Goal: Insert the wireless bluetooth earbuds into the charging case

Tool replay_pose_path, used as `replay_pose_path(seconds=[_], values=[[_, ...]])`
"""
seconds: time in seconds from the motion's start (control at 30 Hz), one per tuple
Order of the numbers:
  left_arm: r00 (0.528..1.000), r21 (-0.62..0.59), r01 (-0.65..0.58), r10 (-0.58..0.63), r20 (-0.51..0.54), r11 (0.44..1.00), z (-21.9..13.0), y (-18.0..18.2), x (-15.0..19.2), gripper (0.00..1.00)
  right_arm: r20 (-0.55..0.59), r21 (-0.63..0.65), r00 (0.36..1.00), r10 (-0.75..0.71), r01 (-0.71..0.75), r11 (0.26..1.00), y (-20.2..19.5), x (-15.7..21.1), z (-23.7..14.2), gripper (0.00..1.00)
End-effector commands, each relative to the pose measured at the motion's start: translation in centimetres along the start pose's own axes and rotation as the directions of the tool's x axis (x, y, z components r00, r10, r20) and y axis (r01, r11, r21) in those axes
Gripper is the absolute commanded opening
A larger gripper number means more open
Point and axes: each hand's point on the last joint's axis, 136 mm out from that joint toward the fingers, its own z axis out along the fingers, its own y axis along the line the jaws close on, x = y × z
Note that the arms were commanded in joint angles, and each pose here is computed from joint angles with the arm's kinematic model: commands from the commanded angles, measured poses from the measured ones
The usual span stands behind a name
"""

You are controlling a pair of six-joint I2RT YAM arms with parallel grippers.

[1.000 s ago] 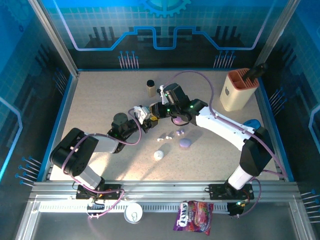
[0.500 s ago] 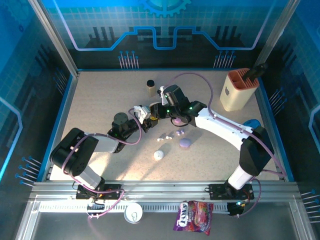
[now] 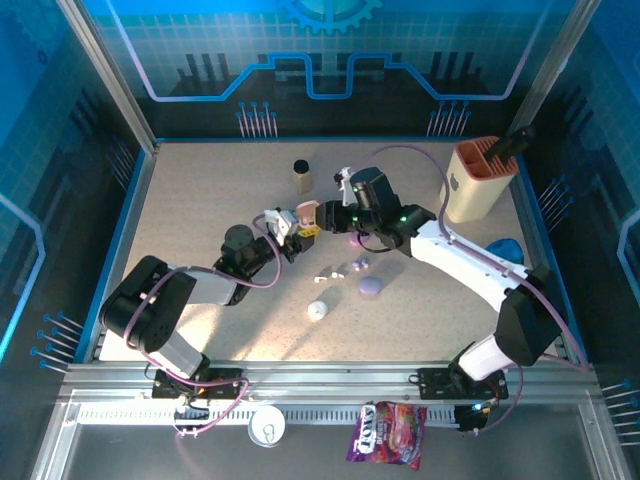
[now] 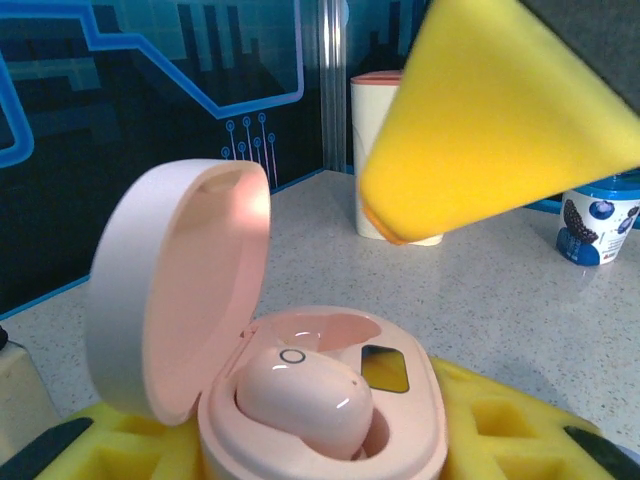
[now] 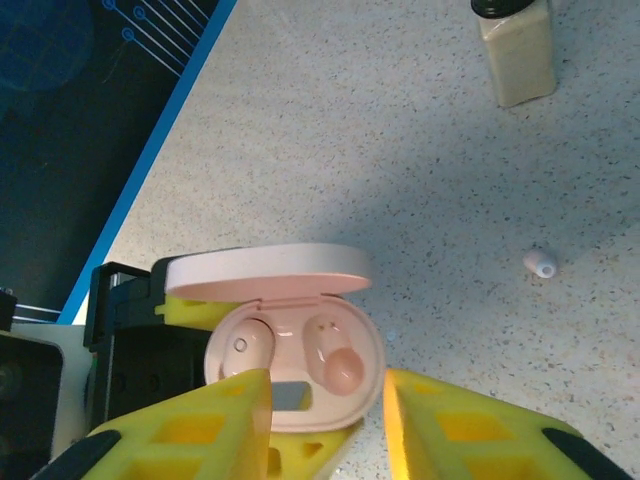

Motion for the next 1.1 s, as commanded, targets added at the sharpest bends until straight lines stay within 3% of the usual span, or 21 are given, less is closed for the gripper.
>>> replay_pose_path(seconds=[0.0, 0.3, 0.7, 1.07], values=[[0.999, -0.001, -0.014, 0.014, 0.043, 1.0, -1.0, 0.1, -1.3, 0.32, 0.036, -0.029, 0.999, 0.008, -0.007, 1.0, -0.3, -0.8, -1.2, 0.33], [0.998, -0.003, -0.013, 0.013, 0.054, 1.0, -3.0, -0.1, -1.2, 0.32, 0.009, 0.037, 0.997, 0.072, -0.073, 0.997, -4.3, -0.2, 0.3, 0.33], [0.997, -0.042, 0.03, -0.026, 0.078, 0.999, -5.2, 0.3, -1.3, 0.32, -0.173, 0.16, 0.979, 0.111, -0.084, 0.984, -10.1, 2.0, 9.6, 0.38], [0.997, -0.032, 0.037, -0.035, 0.065, 0.999, -5.2, 0.2, -1.1, 0.32, -0.287, 0.215, 0.949, 0.131, -0.07, 0.974, -13.9, 3.6, 15.1, 0.2]])
